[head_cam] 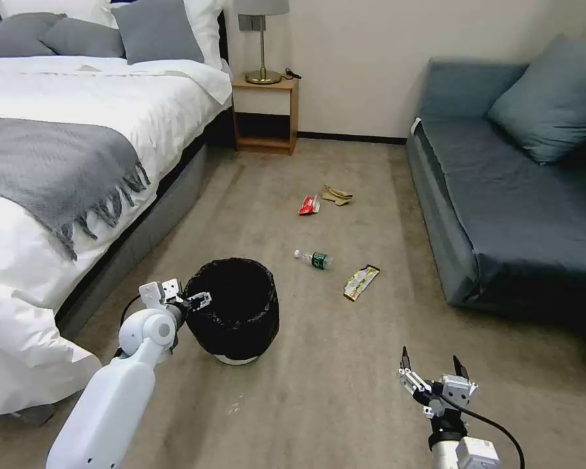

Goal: Pick up the trash bin, then pick up the garbage on the floor and place it into the trash bin.

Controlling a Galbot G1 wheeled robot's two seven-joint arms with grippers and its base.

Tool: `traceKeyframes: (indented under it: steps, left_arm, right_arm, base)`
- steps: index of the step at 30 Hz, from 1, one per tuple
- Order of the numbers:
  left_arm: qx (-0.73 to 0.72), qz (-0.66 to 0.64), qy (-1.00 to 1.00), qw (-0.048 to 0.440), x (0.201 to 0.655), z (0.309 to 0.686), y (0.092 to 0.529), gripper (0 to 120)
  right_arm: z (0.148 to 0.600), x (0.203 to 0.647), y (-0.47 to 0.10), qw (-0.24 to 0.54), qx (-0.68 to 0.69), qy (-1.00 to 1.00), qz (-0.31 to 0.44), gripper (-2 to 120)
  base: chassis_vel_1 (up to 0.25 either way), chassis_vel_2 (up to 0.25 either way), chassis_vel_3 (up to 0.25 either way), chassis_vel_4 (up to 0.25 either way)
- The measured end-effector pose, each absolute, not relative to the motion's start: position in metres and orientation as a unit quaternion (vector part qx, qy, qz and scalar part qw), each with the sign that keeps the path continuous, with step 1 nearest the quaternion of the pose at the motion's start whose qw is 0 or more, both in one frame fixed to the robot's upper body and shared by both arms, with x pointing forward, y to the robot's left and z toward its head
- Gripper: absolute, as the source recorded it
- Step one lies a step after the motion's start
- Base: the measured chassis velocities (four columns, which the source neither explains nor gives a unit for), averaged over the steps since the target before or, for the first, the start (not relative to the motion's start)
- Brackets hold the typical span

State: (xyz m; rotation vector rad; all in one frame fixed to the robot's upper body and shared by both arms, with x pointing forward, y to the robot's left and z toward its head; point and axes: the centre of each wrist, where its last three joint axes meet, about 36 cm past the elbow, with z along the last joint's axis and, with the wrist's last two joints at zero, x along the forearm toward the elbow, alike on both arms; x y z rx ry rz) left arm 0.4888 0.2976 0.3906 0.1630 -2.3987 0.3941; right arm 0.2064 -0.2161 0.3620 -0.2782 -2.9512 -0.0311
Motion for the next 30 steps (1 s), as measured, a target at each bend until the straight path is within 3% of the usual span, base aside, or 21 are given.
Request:
traceKeyframes:
  steps: [2, 5, 9, 15, 21, 30]
  left_arm:
    - [0.063, 0.152, -0.924, 0.345, 0.488, 0.391, 0.297, 72]
    - [0.062, 0.154, -0.925, 0.343, 0.485, 0.393, 0.300, 56]
    - [0.061, 0.154, -0.925, 0.342, 0.483, 0.393, 0.303, 47]
    - [0.057, 0.156, -0.925, 0.341, 0.476, 0.392, 0.310, 20]
    - [0.054, 0.155, -0.927, 0.338, 0.472, 0.391, 0.312, 4]
    - [0.053, 0.151, -0.937, 0.311, 0.461, 0.401, 0.315, 4]
  right_arm:
    - [0.362, 0.207, -0.215, 0.088, -0.092, -0.992, -0.011, 100]
    - [0.362, 0.208, -0.213, 0.088, -0.089, -0.992, -0.013, 100]
    - [0.362, 0.208, -0.212, 0.089, -0.087, -0.992, -0.014, 100]
    - [0.359, 0.207, -0.210, 0.093, -0.089, -0.992, -0.015, 100]
    - [0.358, 0.207, -0.209, 0.094, -0.088, -0.992, -0.016, 100]
    - [0.357, 0.205, -0.209, 0.095, -0.085, -0.992, -0.015, 100]
  base:
    - [0.000, 0.000, 0.000, 0.000]
    - [0.000, 0.000, 0.000, 0.000]
    - [0.000, 0.000, 0.000, 0.000]
    - [0.000, 0.000, 0.000, 0.000]
    - [0.000, 0.000, 0.000, 0.000]
    - [0.000, 0.000, 0.000, 0.000]
